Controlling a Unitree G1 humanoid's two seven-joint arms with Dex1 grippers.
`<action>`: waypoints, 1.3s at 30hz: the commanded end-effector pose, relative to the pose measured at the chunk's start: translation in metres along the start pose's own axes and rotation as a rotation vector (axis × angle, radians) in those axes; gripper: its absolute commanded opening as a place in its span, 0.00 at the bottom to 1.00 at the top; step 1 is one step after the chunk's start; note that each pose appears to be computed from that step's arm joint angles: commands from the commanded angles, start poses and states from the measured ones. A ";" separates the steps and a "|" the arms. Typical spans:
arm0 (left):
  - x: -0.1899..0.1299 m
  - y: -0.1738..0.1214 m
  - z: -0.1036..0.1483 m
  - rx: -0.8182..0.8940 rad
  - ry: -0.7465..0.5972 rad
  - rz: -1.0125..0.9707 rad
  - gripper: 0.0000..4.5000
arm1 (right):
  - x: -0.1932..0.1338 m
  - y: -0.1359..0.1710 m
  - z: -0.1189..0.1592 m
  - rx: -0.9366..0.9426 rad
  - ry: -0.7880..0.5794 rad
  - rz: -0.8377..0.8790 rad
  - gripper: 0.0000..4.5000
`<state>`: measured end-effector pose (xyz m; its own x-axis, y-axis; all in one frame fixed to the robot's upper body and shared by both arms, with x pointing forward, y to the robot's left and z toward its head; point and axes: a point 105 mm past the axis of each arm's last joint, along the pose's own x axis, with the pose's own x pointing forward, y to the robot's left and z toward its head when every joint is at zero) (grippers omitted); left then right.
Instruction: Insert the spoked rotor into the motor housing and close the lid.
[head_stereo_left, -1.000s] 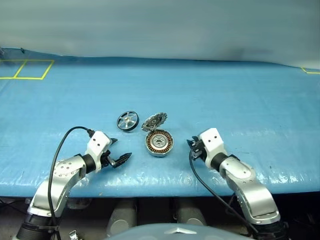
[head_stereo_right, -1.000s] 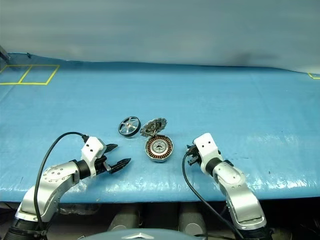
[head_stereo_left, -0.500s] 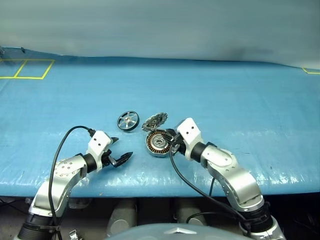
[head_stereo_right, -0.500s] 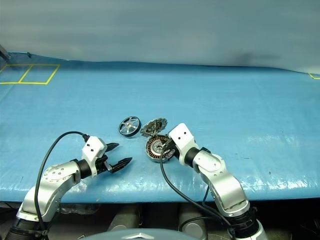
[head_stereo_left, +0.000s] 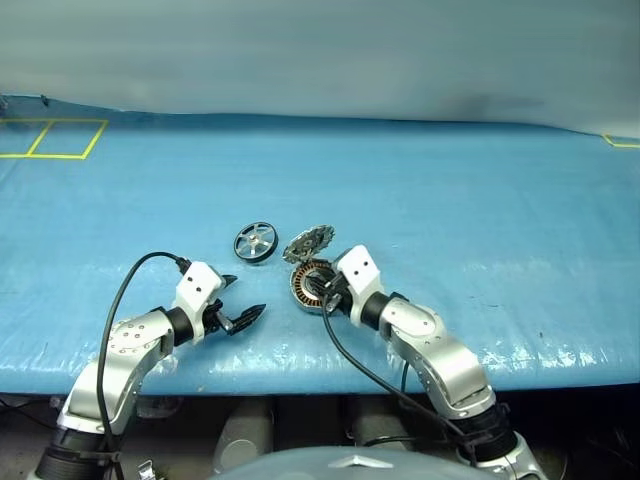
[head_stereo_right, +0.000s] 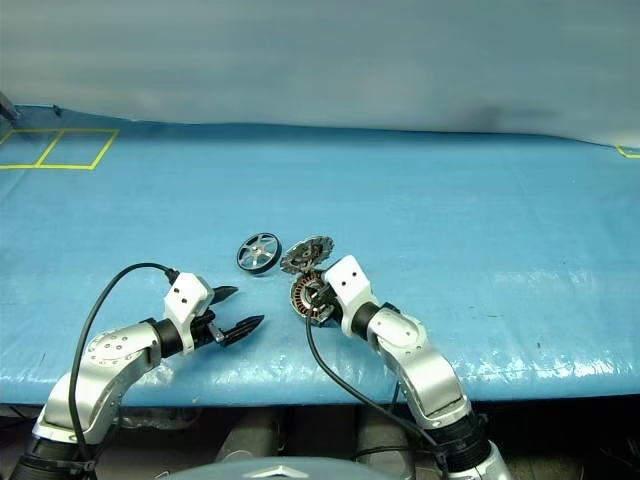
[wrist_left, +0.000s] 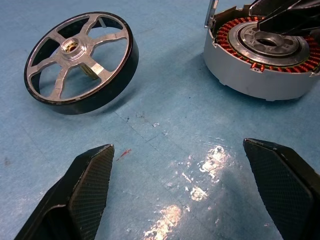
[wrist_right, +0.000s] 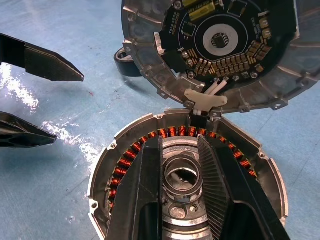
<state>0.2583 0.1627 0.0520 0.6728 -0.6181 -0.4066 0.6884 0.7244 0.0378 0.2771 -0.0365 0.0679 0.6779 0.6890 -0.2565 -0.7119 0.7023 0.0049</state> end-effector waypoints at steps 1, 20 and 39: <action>-0.001 -0.002 0.015 0.049 -0.047 -0.010 1.00 | 0.002 -0.001 0.010 -0.001 -0.053 0.002 0.15; -0.001 -0.003 0.013 0.041 -0.045 -0.007 1.00 | -0.008 -0.001 0.023 0.025 -0.102 0.002 0.52; 0.000 -0.003 0.012 0.035 -0.044 -0.010 1.00 | -0.018 0.001 0.021 -0.066 0.026 -0.028 0.01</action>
<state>0.2580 0.1608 0.0516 0.6698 -0.6229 -0.4043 0.6920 0.7210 0.0355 0.2672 -0.0482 0.0805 0.6830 0.6578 -0.3176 -0.7025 0.7106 -0.0390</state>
